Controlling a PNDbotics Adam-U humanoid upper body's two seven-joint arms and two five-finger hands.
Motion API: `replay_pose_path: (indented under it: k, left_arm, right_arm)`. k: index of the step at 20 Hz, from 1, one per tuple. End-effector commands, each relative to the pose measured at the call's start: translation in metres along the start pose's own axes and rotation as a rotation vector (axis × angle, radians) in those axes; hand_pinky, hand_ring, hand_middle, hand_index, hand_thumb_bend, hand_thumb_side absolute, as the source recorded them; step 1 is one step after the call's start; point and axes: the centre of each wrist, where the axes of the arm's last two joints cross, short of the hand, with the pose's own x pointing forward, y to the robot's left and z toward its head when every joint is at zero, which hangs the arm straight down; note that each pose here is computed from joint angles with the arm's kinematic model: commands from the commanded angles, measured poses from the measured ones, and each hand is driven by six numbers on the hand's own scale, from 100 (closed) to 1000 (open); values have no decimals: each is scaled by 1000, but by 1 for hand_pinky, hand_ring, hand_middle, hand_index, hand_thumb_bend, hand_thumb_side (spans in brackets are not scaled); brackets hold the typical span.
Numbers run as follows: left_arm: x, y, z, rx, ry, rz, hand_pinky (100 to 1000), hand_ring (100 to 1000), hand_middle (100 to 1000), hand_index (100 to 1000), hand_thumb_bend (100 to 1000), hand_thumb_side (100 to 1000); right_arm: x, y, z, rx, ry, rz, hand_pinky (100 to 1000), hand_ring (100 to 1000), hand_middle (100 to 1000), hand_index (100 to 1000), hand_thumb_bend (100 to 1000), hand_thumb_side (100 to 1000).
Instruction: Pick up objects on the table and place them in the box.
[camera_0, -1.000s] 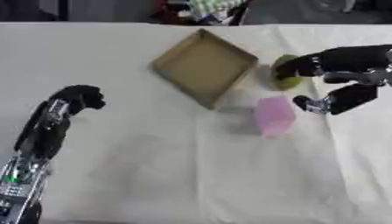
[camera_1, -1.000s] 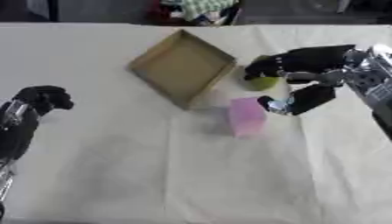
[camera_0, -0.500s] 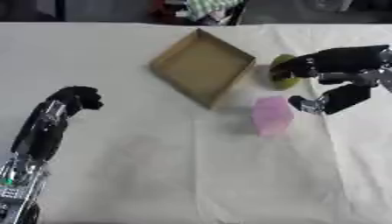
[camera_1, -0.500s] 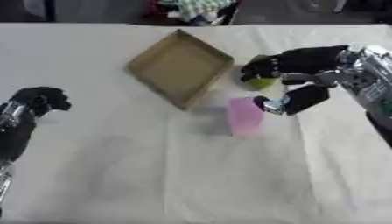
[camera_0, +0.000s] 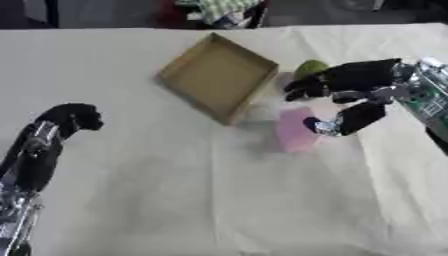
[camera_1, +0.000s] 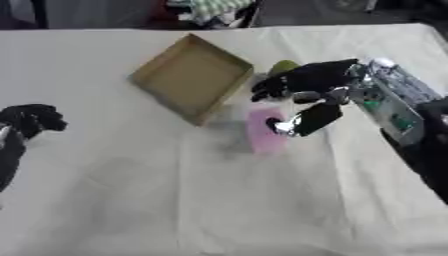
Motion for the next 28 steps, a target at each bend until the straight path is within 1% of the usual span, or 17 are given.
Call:
replay_pose_path:
  k: [1, 5, 10, 14, 19, 28]
  left_arm:
    - [6, 7, -3, -11, -16, -27, 699, 642, 609, 743, 100, 1000]
    - [6, 7, -2, -10, -15, -28, 699, 642, 609, 743, 100, 1000]
    - [6, 7, -3, -11, -17, -28, 700, 642, 609, 743, 100, 1000]
    - [6, 7, -3, -11, -17, -28, 700, 642, 609, 743, 100, 1000]
    - [6, 7, -2, -11, -16, -28, 700, 642, 609, 743, 100, 1000]
    - [5, 7, -2, -7, -14, -28, 700, 643, 609, 743, 100, 1000]
  right_arm:
    - [-6, -2, 5, 48, 12, 62, 878, 1000, 1000, 1000, 100, 1000]
    - [-12, 8, 5, 67, 45, 69, 880, 1000, 1000, 1000, 100, 1000]
    - [-20, 21, 4, 81, 85, 54, 880, 1000, 1000, 1000, 100, 1000]
    - [-22, 26, 4, 76, 97, 52, 879, 1000, 1000, 1000, 100, 1000]
    - [-21, 22, 4, 52, 98, 60, 879, 1000, 1000, 1000, 100, 1000]
    - [-12, 5, 4, 17, 83, 112, 882, 1000, 1000, 1000, 100, 993]
